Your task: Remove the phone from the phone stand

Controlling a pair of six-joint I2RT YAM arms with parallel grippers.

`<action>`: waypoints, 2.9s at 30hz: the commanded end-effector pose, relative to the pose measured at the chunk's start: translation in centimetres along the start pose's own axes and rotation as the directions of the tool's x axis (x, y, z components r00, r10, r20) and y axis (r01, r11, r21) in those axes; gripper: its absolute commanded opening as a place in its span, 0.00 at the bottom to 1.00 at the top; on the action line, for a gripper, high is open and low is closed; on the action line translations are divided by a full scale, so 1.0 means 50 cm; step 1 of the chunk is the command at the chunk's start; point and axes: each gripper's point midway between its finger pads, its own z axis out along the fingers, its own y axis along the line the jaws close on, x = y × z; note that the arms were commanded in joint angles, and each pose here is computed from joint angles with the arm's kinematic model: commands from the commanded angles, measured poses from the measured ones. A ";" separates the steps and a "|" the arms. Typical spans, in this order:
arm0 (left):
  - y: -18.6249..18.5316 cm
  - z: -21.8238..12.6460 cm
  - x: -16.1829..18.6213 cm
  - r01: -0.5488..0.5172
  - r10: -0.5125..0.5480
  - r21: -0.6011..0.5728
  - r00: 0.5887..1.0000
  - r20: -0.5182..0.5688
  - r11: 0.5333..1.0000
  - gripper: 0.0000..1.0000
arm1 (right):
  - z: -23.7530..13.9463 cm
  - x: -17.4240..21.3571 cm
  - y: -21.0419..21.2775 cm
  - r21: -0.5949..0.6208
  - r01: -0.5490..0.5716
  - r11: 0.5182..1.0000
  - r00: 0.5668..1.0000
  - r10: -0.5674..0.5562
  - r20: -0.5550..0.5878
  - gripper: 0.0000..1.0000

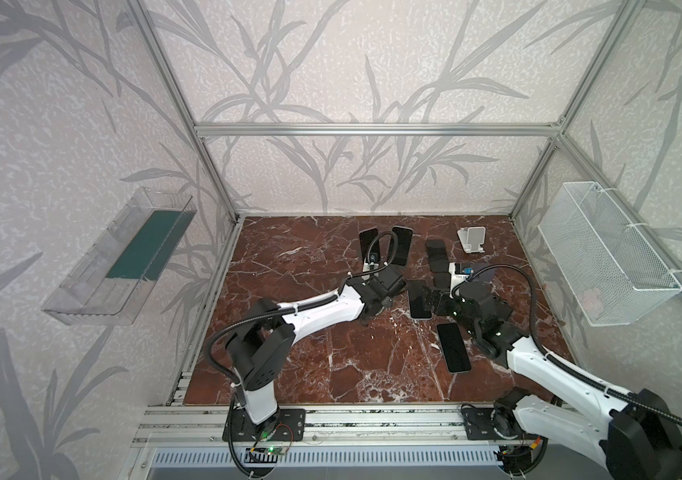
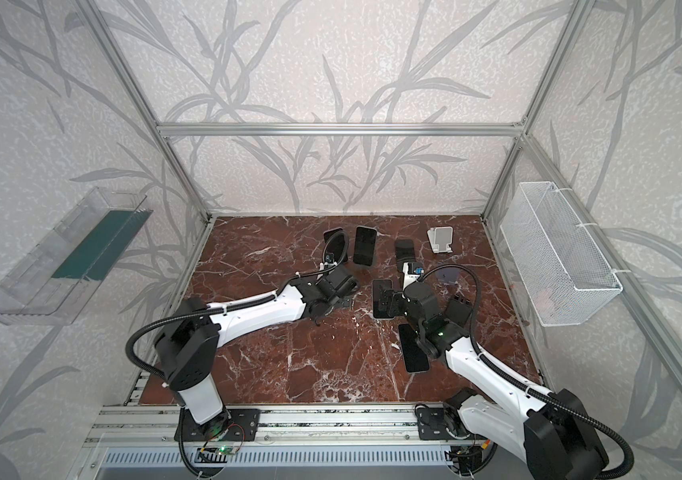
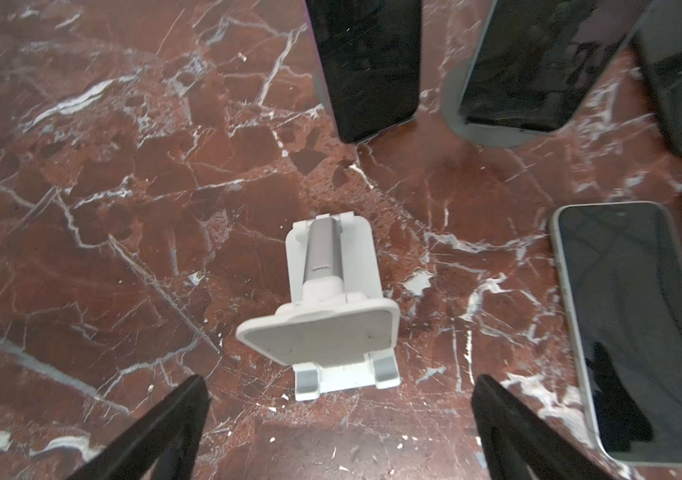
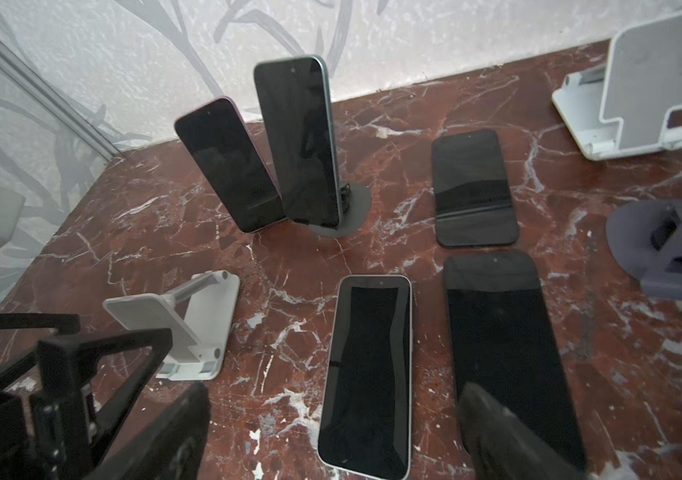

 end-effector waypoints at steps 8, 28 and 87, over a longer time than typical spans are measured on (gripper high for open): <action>-0.004 0.036 0.001 0.085 -0.083 -0.032 0.994 0.076 0.996 0.99 | 0.003 -0.023 0.010 -0.006 -0.025 1.000 0.998 0.025 0.064 0.93; -0.007 0.090 -0.008 0.026 -0.036 0.086 0.992 0.120 0.996 0.70 | 0.017 -0.007 0.022 -0.003 0.012 1.000 0.999 -0.011 0.048 0.93; 0.337 -0.172 -0.387 0.212 -0.317 0.288 0.865 0.389 0.934 0.99 | 0.003 -0.022 -0.004 0.138 0.108 0.985 0.987 -0.123 0.104 0.93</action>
